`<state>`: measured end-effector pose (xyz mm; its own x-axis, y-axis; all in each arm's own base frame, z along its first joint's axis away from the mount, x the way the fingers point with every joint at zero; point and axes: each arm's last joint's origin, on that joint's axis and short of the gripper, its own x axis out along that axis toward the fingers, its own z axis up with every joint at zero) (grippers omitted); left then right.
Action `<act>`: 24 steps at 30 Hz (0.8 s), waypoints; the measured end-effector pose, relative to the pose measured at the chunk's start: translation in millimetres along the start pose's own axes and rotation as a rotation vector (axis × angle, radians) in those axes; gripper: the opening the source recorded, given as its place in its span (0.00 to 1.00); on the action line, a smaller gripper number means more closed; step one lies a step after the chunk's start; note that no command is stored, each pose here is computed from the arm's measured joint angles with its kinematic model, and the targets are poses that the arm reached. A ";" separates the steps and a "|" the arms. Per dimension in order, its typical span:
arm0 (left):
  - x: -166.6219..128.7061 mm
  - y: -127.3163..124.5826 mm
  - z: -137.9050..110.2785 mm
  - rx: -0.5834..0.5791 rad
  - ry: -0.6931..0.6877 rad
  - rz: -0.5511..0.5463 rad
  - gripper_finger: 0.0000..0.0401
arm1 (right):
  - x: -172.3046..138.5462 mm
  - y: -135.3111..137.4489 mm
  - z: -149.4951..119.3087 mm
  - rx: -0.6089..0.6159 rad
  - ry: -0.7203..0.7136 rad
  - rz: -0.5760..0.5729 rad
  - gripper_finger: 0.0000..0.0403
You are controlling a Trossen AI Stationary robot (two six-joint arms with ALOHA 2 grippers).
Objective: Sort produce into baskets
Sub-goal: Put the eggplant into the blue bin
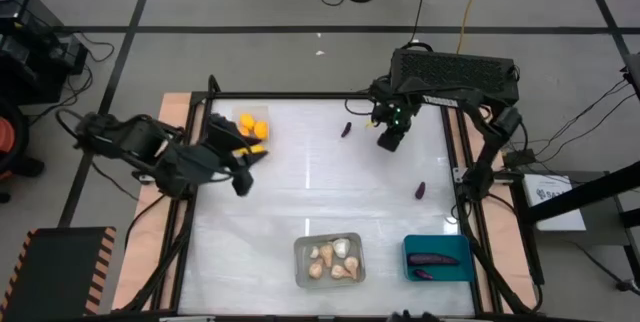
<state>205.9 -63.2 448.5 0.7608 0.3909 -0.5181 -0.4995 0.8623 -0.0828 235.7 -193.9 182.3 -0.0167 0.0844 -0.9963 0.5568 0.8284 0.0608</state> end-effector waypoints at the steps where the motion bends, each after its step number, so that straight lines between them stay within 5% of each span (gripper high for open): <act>1: 1.2 5.6 -4.1 -0.001 -0.001 0.011 0.40 | -5.0 7.1 -2.4 0.010 -0.018 0.012 0.10; 7: 35.0 28.9 -53.4 -0.008 0.049 -0.049 0.40 | -28.6 59.3 -26.0 0.043 -0.089 0.029 0.11; 16: 109.2 21.6 -121.9 -0.194 -0.192 -0.564 0.40 | -46.5 140.1 -97.9 0.136 -0.117 0.074 0.11; 24: 140.4 16.5 -151.1 -0.297 -0.238 -0.627 0.40 | -39.1 192.5 -177.9 0.270 -0.017 0.151 0.11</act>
<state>241.9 -42.6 245.8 0.9931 -0.0591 -0.1016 -0.0062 0.8366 -0.5478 195.8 60.8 243.8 0.0959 0.1842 -0.9782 0.7525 0.6299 0.1924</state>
